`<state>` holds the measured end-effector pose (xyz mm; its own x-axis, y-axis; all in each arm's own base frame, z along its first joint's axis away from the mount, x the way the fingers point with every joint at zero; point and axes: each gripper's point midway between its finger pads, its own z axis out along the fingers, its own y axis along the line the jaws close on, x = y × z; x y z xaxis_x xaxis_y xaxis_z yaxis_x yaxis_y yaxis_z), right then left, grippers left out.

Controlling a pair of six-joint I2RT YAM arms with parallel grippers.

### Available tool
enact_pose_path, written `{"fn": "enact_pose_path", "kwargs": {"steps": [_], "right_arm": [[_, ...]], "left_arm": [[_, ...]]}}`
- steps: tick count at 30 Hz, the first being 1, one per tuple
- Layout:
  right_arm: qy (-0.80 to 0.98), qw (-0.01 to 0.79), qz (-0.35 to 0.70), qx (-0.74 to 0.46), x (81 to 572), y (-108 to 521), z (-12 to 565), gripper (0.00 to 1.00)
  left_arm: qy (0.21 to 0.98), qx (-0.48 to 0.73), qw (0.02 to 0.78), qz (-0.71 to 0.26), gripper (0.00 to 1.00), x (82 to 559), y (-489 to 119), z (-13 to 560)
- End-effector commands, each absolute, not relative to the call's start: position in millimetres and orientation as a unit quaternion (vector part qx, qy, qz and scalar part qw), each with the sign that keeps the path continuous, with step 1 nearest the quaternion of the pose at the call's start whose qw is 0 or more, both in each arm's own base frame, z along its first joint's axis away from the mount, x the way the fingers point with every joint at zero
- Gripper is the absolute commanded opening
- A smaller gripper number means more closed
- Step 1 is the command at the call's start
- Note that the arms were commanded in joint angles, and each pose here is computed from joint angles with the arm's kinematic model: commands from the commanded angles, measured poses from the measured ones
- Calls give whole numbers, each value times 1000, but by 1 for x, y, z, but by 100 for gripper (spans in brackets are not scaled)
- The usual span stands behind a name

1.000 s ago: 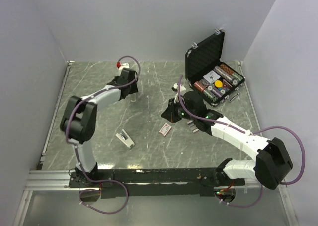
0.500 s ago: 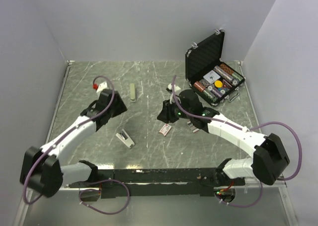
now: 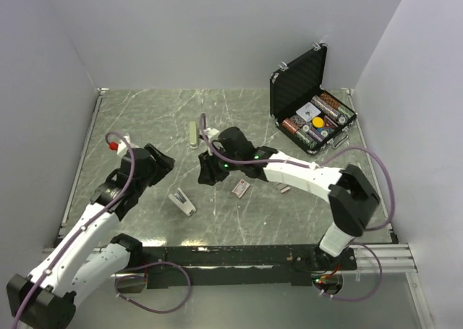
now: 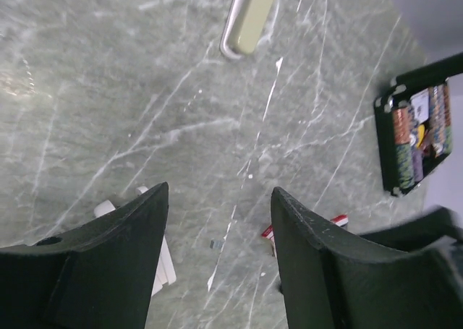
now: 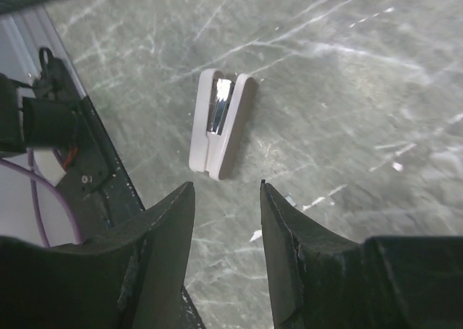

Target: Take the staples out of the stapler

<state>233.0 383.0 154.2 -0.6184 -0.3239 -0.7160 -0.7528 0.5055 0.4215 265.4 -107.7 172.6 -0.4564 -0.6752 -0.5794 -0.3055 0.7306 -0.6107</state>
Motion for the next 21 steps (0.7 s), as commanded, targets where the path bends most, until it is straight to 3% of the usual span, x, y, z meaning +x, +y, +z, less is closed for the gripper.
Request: {"fn": "enact_pose_path", "kwargs": {"steps": [1, 21], "right_arm": [[816, 273, 371, -350, 235, 406, 146, 49], [846, 216, 317, -370, 233, 457, 75, 55]], "left_arm": [[798, -319, 470, -203, 63, 264, -89, 211], [779, -307, 497, -227, 63, 241, -79, 231]]}}
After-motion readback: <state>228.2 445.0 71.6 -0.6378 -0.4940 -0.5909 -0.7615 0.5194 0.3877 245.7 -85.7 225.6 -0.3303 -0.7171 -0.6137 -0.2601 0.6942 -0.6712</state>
